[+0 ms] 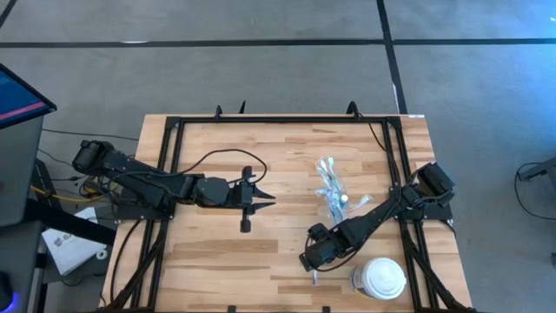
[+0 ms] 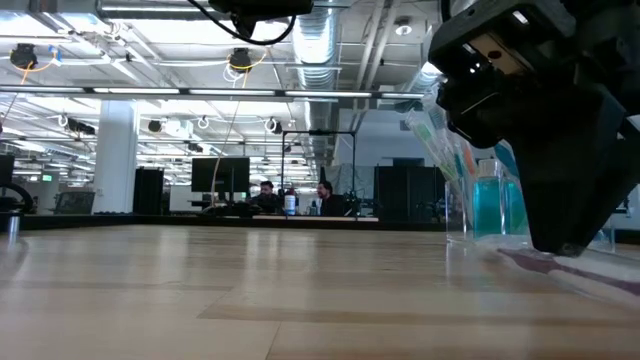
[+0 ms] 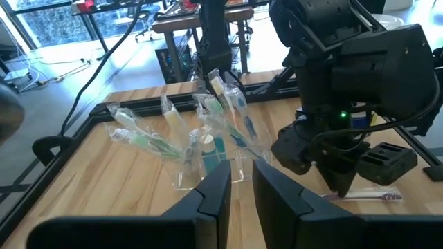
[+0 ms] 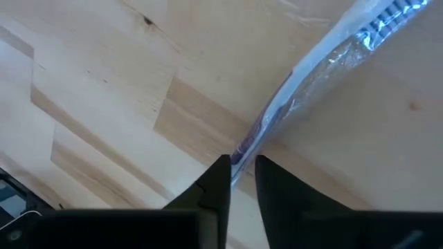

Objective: Pick & Place toothbrushing station
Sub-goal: Put the purple toothbrush into the transparent organizer

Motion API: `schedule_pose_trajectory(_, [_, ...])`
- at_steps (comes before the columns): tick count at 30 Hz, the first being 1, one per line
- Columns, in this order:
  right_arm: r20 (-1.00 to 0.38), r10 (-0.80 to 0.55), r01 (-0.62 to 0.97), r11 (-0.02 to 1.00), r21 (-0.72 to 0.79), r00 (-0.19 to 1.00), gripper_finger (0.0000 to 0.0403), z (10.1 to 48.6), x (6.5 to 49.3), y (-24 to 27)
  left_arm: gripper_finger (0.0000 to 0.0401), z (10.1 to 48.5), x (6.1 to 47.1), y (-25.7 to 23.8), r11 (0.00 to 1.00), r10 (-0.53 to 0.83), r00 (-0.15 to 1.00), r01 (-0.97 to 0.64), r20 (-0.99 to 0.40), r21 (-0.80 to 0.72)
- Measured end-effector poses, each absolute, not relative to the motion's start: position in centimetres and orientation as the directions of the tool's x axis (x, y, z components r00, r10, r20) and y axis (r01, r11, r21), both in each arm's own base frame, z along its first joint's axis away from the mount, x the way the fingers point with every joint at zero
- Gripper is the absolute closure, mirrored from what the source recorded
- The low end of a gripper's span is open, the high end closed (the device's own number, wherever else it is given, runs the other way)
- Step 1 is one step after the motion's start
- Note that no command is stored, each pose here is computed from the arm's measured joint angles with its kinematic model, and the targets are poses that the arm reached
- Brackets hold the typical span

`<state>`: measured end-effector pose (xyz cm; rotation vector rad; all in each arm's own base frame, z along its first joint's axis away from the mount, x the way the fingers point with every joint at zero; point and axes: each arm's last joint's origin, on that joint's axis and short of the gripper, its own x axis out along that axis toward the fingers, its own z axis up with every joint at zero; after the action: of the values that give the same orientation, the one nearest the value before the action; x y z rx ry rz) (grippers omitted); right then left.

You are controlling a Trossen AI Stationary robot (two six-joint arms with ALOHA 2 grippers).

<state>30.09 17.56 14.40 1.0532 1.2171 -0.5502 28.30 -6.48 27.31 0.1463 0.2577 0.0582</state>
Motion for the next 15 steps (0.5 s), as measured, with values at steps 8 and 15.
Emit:
schedule_pose_trajectory(8, [-0.935,0.179,0.804,0.479,0.354,0.305,0.0399,14.40,30.10,17.56,0.0345,27.31,28.30,-6.47,0.988,0.076,0.965,-0.039,-0.250,0.152])
schedule_pose_trajectory(15, [-0.933,0.182,0.786,0.502,0.361,0.312,0.0403,14.53,30.13,17.58,0.0345,27.31,28.30,-6.47,0.988,0.076,0.965,-0.039,-0.250,0.152])
